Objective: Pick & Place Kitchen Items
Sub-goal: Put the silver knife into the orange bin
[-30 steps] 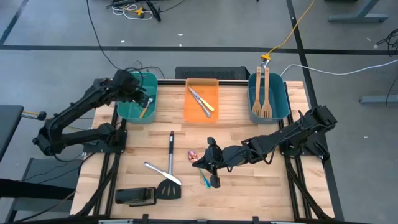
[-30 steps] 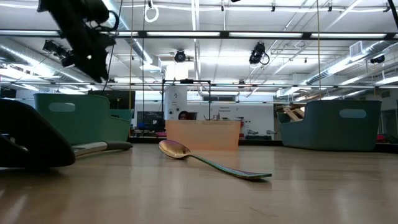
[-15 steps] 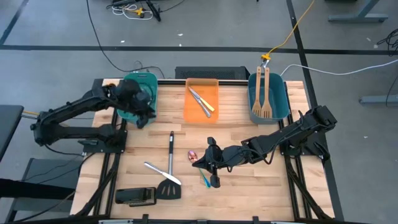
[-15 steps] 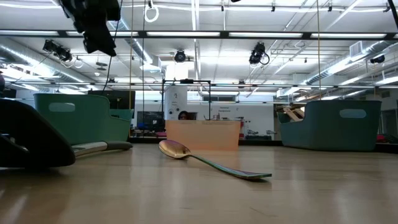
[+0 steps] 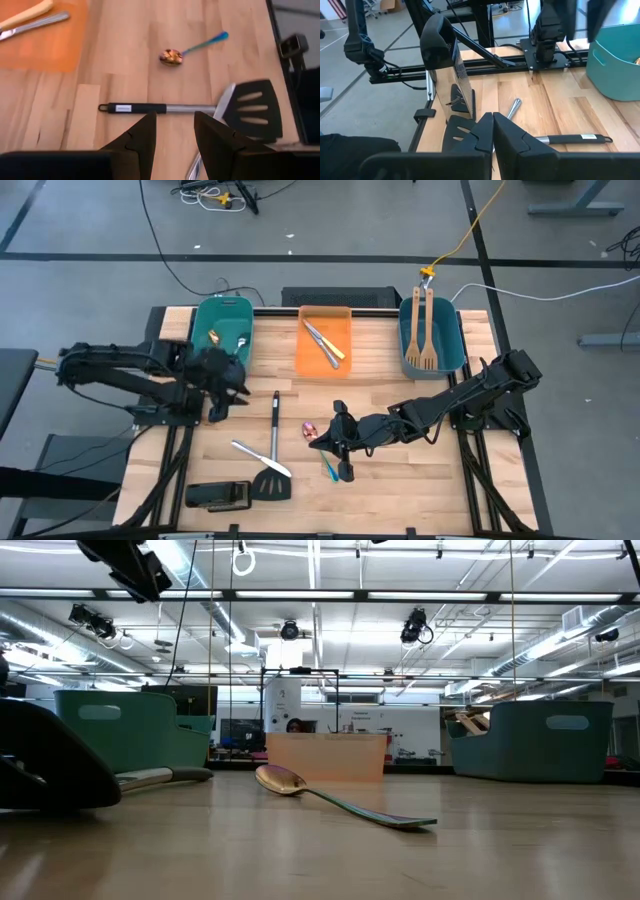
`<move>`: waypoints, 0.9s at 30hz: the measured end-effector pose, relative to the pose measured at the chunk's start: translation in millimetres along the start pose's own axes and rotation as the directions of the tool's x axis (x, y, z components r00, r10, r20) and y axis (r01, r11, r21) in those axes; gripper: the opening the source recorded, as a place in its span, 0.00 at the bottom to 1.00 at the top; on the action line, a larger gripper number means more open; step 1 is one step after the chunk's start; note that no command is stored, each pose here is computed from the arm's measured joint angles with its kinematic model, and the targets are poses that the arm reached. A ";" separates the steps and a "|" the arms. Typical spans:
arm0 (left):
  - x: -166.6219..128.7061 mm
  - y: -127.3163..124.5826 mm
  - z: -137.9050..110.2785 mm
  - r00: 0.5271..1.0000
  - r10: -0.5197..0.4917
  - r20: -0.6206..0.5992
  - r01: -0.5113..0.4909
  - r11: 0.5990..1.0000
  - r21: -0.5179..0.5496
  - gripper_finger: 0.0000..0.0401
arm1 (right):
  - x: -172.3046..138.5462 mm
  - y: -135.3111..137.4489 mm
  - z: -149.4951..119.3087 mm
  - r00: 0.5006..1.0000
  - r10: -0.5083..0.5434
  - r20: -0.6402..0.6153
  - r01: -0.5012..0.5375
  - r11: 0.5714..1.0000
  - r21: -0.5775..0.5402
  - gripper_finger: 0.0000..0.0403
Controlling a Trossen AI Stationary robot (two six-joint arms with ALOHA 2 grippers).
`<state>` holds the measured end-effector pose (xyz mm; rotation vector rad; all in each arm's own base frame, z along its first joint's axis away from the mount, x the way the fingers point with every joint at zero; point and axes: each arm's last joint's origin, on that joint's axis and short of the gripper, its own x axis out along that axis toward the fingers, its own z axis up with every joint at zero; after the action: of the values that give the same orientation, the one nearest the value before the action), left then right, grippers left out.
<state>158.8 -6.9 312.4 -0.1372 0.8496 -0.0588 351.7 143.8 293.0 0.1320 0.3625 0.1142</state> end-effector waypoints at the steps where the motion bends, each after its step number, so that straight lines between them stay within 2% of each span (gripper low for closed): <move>1: 0.8 -4.5 -0.4 1.000 -0.003 -0.003 0.003 1.000 0.023 0.34 | 0.2 -0.3 0.0 1.000 -0.001 0.000 0.001 1.000 0.000 0.05; 6: 13.7 -26.6 -1.5 0.998 -0.020 -0.061 0.028 0.991 0.129 0.34 | 0.1 -0.3 -0.1 1.000 -0.001 -0.001 0.001 1.000 0.000 0.05; 13: 46.1 -53.0 -5.5 0.978 -0.014 -0.207 0.066 0.968 0.244 0.34 | 0.1 -0.5 -0.7 1.000 -0.003 -0.008 0.003 1.000 -0.002 0.05; 20: 77.3 -71.0 -13.3 0.939 0.012 -0.343 0.101 0.946 0.309 0.34 | 0.1 -0.6 -1.1 1.000 -0.004 -0.013 0.004 1.000 -0.003 0.05; 27: 100.3 -81.9 -21.0 0.904 0.054 -0.425 0.108 0.931 0.349 0.34 | 0.1 -0.6 -1.2 1.000 -0.005 -0.013 0.004 1.000 -0.003 0.05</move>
<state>209.4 -100.7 235.8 0.2260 1.2628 -0.2819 351.4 143.4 291.7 0.1273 0.3757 0.1112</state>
